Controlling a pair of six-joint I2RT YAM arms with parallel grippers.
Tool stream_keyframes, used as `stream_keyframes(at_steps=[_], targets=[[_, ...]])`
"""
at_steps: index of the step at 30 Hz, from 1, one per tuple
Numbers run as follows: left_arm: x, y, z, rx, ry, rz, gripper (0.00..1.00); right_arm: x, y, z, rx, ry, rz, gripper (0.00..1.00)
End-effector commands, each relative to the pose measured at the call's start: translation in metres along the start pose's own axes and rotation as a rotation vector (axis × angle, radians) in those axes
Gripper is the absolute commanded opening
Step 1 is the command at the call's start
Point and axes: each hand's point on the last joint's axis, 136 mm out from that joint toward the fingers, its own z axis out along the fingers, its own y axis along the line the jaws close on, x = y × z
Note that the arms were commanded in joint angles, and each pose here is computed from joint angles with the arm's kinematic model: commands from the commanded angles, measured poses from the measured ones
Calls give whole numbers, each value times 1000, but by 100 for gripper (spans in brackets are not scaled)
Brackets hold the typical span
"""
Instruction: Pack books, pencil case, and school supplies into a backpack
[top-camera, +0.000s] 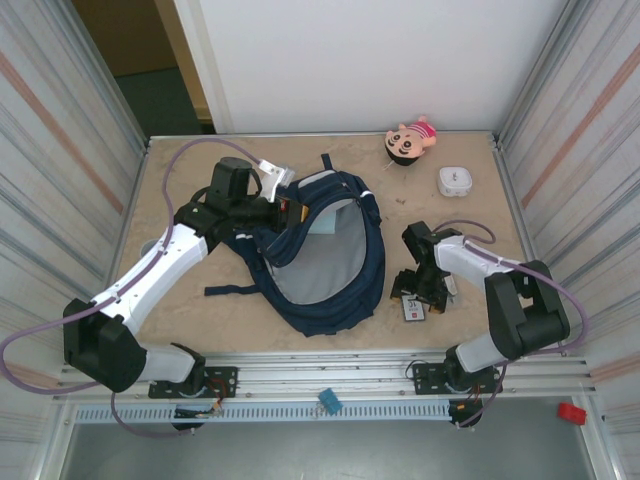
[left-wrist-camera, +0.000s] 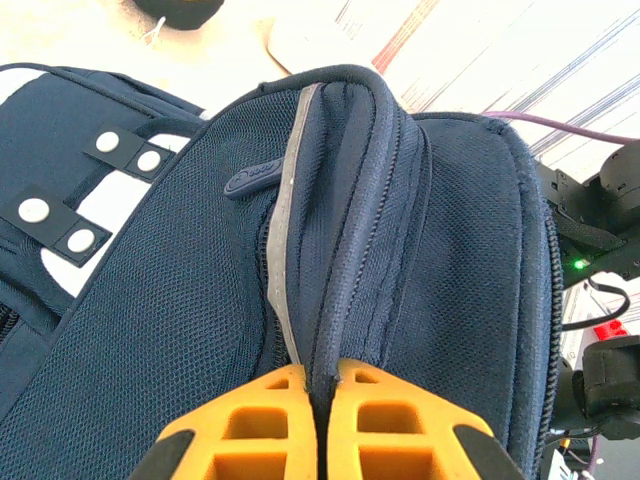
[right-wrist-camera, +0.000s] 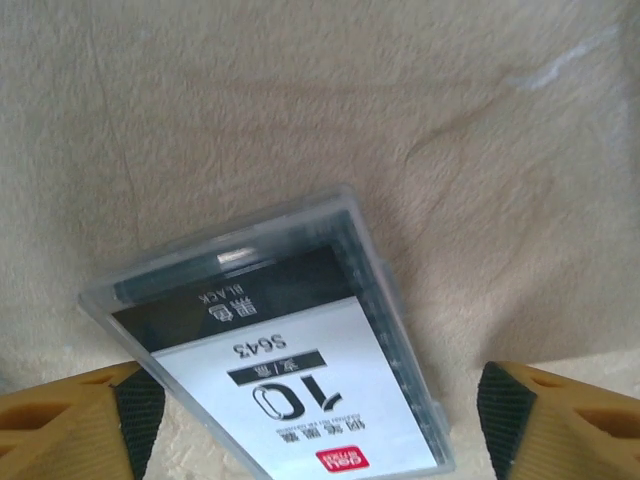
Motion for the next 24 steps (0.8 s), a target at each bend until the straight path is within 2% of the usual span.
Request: stream_keyframes(at_steps=[1,6,8,11,13,20,24], targets=[[-23,-12,-12,21,-93,53,0,-6,1,3,-27,-2,23,79],[-23,-12,-12,20,-92,56,0,-13,3,-6,-102,-19,60,69],[-23,-11,-11,19,-91,55,0,-15,4,-12,-134,-32,73,70],[-23,-11,-11,20,-91,54,0,-12,-1,-17,-148,-33,81,81],[-23,-11,-10,22,-91,53,0,-6,-5,-16,-132,-18,77,84],[-23,-12,-10,27,-92,50,0,6,-1,-3,-157,35,59,81],[-23,-12,-11,26,-93,49,0,5,0,4,-145,46,53,75]])
